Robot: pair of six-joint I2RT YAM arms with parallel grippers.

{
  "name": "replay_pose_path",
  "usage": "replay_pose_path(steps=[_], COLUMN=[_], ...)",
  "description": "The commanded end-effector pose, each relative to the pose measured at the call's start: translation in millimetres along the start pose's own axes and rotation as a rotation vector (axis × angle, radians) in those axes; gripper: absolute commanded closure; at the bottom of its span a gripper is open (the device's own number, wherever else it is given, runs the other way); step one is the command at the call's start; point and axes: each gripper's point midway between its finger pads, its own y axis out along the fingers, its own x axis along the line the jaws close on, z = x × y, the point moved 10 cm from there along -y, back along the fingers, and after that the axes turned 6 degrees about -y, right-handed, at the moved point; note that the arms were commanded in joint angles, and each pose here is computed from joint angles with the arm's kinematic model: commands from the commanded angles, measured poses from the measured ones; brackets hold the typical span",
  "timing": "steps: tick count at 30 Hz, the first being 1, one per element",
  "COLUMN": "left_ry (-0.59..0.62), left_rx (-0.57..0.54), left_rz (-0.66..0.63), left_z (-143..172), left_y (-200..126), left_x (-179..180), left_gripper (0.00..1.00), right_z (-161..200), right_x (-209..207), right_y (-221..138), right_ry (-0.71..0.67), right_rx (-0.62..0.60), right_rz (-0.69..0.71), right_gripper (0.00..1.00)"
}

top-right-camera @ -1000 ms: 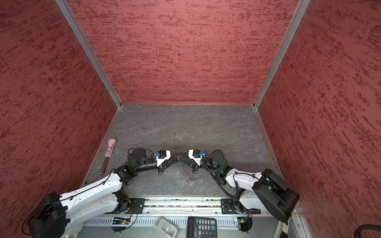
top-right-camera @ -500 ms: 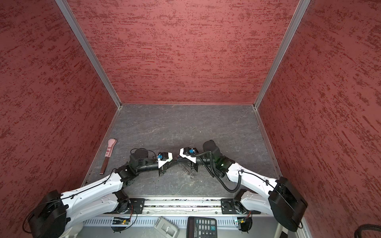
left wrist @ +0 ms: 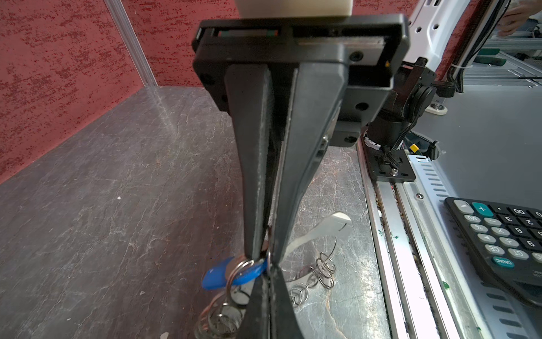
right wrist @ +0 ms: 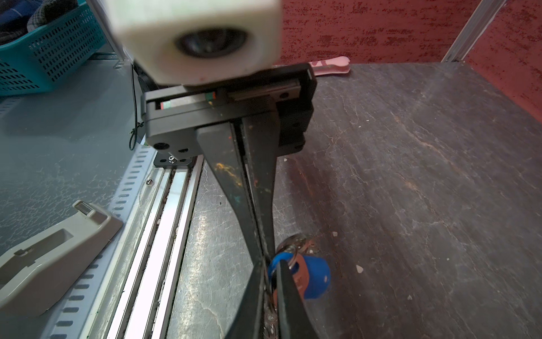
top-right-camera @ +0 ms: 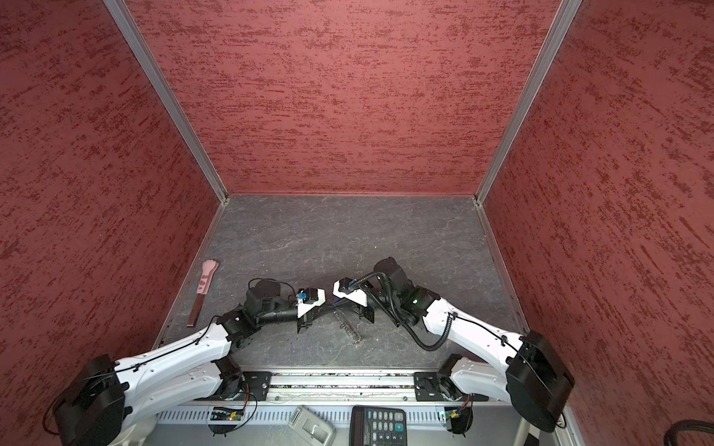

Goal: Attach keys to a key ring
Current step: Insert the key into the keyring.

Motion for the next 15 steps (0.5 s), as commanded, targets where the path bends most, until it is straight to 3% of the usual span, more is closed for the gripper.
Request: replay_pose_path(steps=[1,3,6,11,15], left_ry=[0.069,0.067,0.063,0.061,0.059], left_rx=[-0.082,-0.082,-0.079,-0.084,-0.1], left_rz=[-0.002,-0.003,-0.009,-0.013,-0.027], left_z=[-19.2,-19.3,-18.6,-18.6,-18.4], left_y=[-0.6,-0.5,-0.4,-1.4,-4.7], left_x=[1.3,1.7,2.1,2.0,2.4], left_gripper=[1.0,1.0,0.99,0.84,0.8], right_z=[4.0,0.9,-5.6,-14.8,-15.8], right_x=[2.7,1.8,1.5,4.9,7.3], right_y=[1.9,1.0,-2.7,-8.8,-13.5], right_ry=[0.011,0.005,-0.013,-0.03,-0.048], right_rx=[0.04,0.017,-0.043,-0.192,-0.281], right_rz=[-0.024,-0.012,0.022,0.042,0.072], right_gripper=[0.94,1.0,1.0,1.0,1.0])
